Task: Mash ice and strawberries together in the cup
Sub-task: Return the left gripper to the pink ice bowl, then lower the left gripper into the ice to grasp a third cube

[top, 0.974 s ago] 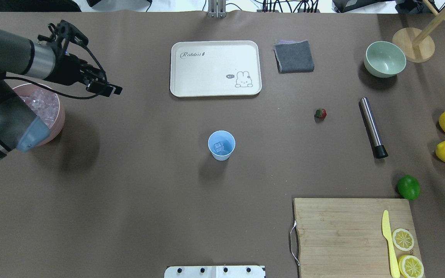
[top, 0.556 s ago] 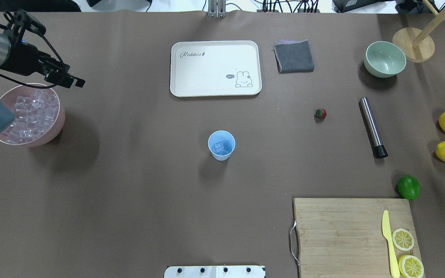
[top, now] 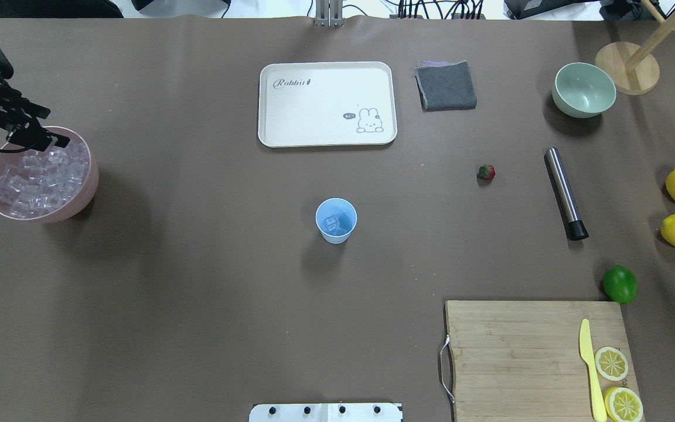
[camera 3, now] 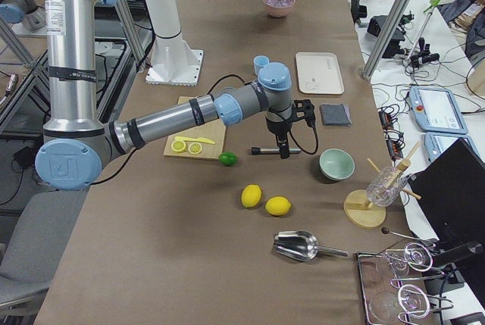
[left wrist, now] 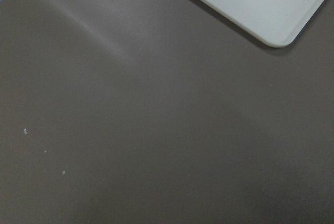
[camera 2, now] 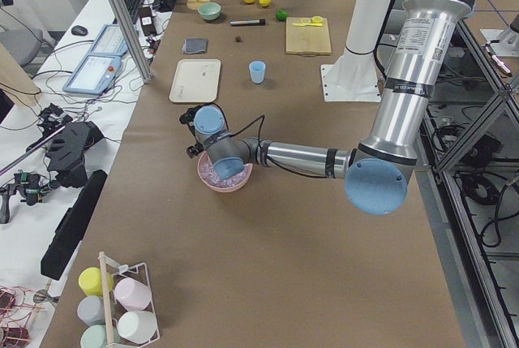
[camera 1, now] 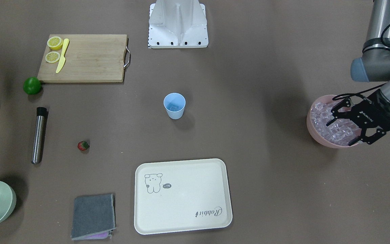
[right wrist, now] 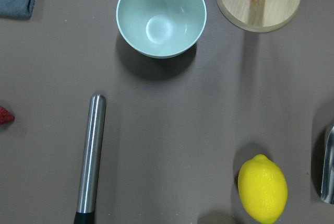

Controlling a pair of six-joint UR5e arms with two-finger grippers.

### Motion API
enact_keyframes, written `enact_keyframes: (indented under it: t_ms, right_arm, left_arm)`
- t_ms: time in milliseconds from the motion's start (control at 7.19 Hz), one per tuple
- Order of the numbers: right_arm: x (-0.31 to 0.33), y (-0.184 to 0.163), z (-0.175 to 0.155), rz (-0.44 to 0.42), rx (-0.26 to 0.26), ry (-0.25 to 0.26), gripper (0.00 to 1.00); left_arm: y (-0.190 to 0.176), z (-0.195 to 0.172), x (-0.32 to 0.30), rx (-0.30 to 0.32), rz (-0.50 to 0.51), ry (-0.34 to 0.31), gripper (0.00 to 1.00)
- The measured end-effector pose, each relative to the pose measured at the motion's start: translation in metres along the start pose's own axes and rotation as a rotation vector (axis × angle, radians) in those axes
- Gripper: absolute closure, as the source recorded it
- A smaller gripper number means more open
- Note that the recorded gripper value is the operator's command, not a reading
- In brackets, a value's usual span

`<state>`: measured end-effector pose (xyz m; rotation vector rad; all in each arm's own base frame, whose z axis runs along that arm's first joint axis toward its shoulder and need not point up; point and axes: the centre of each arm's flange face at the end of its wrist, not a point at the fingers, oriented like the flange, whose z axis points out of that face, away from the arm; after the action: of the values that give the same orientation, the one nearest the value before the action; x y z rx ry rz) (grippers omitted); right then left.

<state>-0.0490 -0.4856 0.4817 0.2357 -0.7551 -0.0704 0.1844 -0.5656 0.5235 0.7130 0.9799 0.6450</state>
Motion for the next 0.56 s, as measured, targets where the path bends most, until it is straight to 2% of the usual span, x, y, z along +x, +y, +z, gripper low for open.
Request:
enact_keyframes:
  t_ms: [556]
  right_arm:
    - [0.003,0.005,0.002,0.005,-0.005,0.004,0.0]
  left_arm:
    - [0.025,0.003,0.001,-0.025,0.01,0.014,0.08]
